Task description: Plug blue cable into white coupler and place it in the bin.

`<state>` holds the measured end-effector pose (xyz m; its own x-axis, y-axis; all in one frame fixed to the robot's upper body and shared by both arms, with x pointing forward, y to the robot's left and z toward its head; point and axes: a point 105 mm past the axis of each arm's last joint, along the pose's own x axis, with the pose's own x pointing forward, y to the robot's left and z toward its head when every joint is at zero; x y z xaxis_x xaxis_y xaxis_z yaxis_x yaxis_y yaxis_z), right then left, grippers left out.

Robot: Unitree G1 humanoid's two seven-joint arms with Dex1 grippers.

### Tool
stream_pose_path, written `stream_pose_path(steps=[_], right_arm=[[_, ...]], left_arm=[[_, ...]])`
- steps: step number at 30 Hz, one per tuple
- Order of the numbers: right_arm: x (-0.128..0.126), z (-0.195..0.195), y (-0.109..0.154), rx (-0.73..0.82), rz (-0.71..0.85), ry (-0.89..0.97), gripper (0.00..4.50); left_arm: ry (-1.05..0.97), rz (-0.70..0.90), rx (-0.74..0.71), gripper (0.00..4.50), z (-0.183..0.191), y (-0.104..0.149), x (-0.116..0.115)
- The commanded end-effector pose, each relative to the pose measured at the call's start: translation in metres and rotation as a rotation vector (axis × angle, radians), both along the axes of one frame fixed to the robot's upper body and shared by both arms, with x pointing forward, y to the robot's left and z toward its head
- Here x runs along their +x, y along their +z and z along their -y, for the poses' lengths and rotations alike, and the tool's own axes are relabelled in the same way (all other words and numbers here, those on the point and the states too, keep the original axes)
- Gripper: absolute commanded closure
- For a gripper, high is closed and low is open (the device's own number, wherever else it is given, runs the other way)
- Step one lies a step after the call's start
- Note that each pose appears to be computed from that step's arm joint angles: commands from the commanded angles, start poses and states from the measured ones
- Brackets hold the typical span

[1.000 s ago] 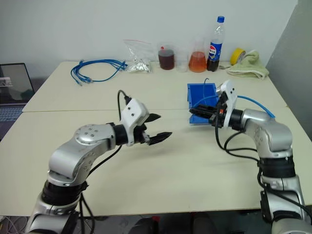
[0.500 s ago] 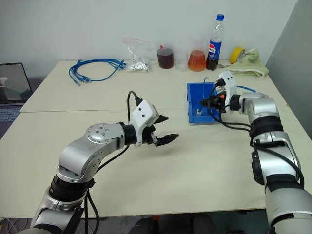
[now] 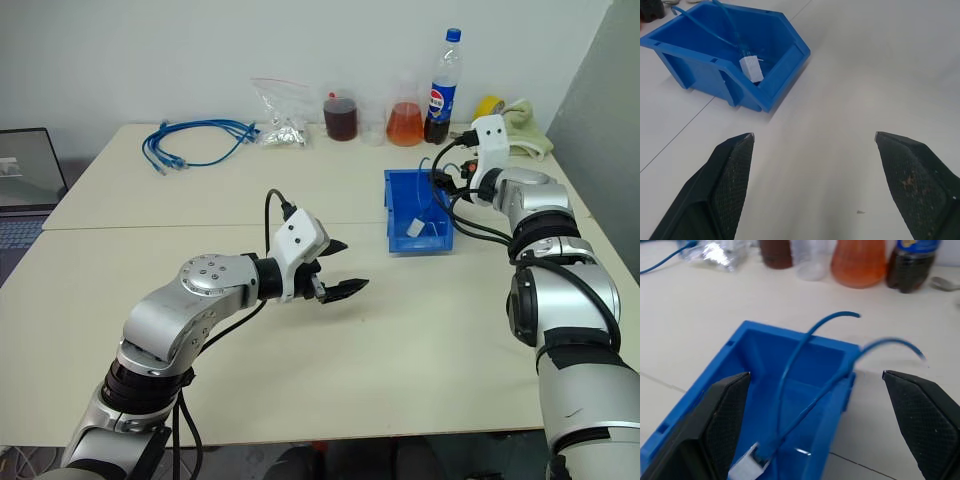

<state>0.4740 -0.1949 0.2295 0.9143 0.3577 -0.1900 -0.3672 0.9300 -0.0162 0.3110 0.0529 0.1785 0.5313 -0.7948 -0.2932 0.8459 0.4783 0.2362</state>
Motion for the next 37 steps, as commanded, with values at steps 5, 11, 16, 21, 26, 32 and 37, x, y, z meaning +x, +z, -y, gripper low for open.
stream_pose_path(steps=[5,11,16,21,26,32,37], right_arm=[[-0.007,0.003,0.045,0.119,0.274,0.036,0.02],[-0.086,-0.027,0.01,0.11,0.505,0.163,0.02],[-0.144,-0.036,-0.032,0.074,0.58,0.025,0.02],[-0.171,-0.034,-0.068,0.06,0.575,-0.112,0.02],[-0.186,-0.026,-0.124,0.143,0.418,-0.169,0.02],[-0.187,-0.028,-0.14,0.142,0.394,-0.167,0.02],[-0.188,-0.026,-0.141,0.131,0.402,-0.179,0.02]], left_arm=[[0.027,0.077,-0.04,0.45,-0.002,0.009,-0.001],[0.245,0.251,-0.188,0.45,-0.029,0.02,0.009],[0.673,0.334,-0.153,0.45,-0.082,-0.01,0.017],[0.94,0.412,-0.185,0.45,-0.138,-0.025,0.01],[1.056,0.332,-0.176,0.45,-0.169,-0.067,-0.008],[1.054,0.266,-0.183,0.45,-0.164,-0.089,-0.02],[0.997,0.258,-0.188,0.45,-0.157,-0.093,-0.022]])
